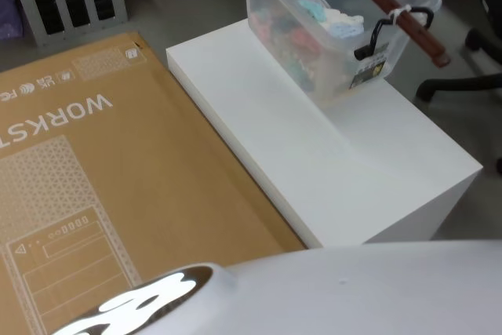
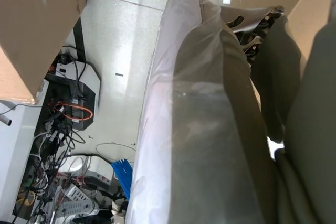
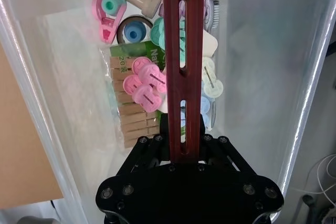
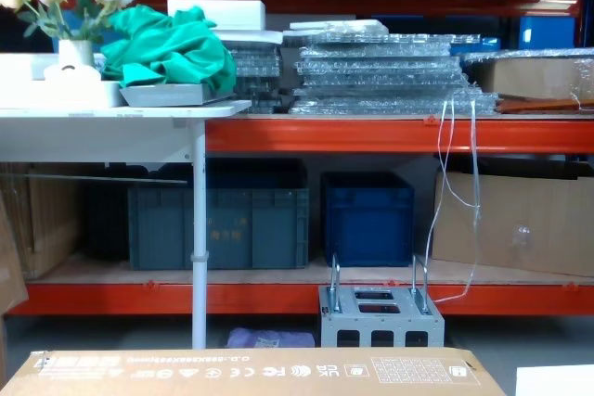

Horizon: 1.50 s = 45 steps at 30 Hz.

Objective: Use one hand to grasp the basket and place it at the designated location.

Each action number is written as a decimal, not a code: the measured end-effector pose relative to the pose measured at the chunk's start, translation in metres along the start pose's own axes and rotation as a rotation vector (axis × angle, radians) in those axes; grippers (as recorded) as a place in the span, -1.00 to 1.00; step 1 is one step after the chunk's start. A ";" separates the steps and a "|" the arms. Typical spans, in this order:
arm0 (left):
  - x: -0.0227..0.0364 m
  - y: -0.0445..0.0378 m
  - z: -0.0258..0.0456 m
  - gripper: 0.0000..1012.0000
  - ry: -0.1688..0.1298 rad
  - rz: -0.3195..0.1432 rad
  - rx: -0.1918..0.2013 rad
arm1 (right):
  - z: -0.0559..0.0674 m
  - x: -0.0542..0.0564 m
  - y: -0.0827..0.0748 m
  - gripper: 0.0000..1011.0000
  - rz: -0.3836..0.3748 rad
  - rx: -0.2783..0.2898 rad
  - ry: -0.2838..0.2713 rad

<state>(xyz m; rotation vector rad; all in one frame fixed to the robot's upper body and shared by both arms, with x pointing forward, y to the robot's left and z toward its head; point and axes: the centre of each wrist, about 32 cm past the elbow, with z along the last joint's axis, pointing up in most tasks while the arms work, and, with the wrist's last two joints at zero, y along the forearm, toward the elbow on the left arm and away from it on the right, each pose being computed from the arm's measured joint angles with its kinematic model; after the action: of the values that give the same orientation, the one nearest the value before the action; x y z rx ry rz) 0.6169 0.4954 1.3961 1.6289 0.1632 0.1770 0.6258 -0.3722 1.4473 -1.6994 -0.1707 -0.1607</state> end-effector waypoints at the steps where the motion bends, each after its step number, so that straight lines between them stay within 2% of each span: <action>1: 0.0000 0.0000 0.0000 -1.00 0.000 0.000 0.000 | 0.000 0.000 -0.001 -0.55 -0.002 0.000 -0.002; 8: 0.0000 0.0000 0.0000 -1.00 0.000 0.000 0.000 | 0.003 -0.001 -0.016 -0.55 -0.026 0.010 -0.031; 15: 0.0000 0.0000 0.0000 -1.00 0.000 0.000 0.000 | 0.005 0.000 -0.023 -0.55 -0.038 0.015 -0.045; 25: 0.0000 0.0000 0.0000 -1.00 0.000 0.000 0.000 | 0.012 0.007 -0.033 -0.55 -0.057 0.012 -0.079; 37: 0.0000 0.0000 0.0001 -1.00 0.000 0.000 0.000 | 0.031 0.017 -0.050 -0.55 -0.088 0.001 -0.151; 45: 0.0000 0.0000 0.0000 -1.00 0.000 0.000 0.000 | 0.042 0.019 -0.056 -0.55 -0.099 -0.009 -0.191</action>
<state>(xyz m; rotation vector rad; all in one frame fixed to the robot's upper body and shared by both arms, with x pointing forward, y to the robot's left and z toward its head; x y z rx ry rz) 0.6169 0.4953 1.3960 1.6291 0.1632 0.1769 0.6335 -0.3228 1.5000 -1.7151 -0.3973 -0.0723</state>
